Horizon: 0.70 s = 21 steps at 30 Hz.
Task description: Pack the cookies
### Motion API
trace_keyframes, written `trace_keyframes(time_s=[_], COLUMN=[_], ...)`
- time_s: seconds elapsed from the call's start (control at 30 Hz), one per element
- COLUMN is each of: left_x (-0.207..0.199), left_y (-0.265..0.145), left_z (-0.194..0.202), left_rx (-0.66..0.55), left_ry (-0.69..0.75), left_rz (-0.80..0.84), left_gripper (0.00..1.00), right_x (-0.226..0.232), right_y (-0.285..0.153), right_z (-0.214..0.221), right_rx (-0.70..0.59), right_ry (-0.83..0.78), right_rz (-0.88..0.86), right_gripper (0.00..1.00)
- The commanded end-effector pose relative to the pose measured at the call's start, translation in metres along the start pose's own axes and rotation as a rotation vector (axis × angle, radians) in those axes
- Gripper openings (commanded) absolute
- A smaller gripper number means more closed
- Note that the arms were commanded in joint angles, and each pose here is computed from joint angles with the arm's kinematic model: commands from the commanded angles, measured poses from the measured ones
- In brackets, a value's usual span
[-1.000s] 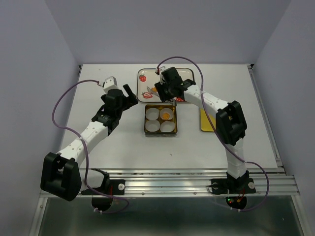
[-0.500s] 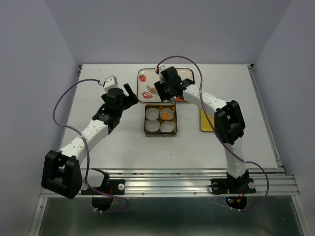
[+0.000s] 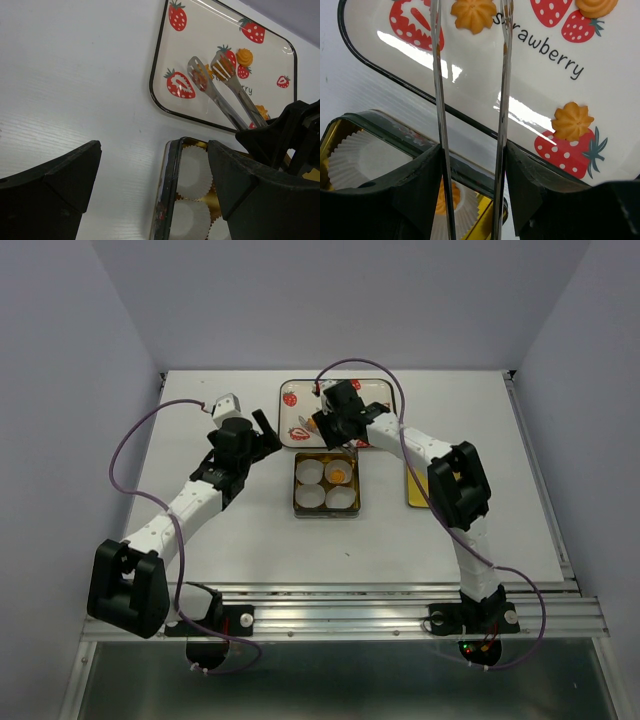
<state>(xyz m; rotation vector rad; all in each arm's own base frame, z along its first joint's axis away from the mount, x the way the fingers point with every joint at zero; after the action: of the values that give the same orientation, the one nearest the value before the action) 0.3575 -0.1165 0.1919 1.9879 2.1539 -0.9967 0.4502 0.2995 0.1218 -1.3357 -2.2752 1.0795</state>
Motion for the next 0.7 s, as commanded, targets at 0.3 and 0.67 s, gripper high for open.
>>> trace_keyframes(time_s=[0.3, 0.67], left_x=[-0.019, -0.023], left_y=[0.001, 0.001], left_z=[-0.025, -0.029], left_rx=[-0.056, -0.061], left_ry=[-0.017, -0.022], left_rz=[0.043, 0.056], left_gripper=[0.99, 0.99], right_x=[-0.008, -0.010], right_y=[-0.011, -0.026], right_z=[-0.030, -0.046], right_rx=[-0.082, -0.126], right_ry=[-0.007, 0.006], right_rz=[0.012, 0.014], right_gripper=[0.49, 0.43])
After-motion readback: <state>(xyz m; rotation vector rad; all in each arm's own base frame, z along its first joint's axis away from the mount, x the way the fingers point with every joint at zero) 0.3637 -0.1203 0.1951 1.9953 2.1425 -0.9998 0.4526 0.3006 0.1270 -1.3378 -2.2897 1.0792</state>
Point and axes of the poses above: each gripper's point midway between its finger pads, its own y axis out along the fingers, its own x axis along the line the jaws close on, z = x × y, the point moved 3 cm from there along -y, back along the fingers, and after that the axes turned 3 degrees about -y, right-handed, at the moved point
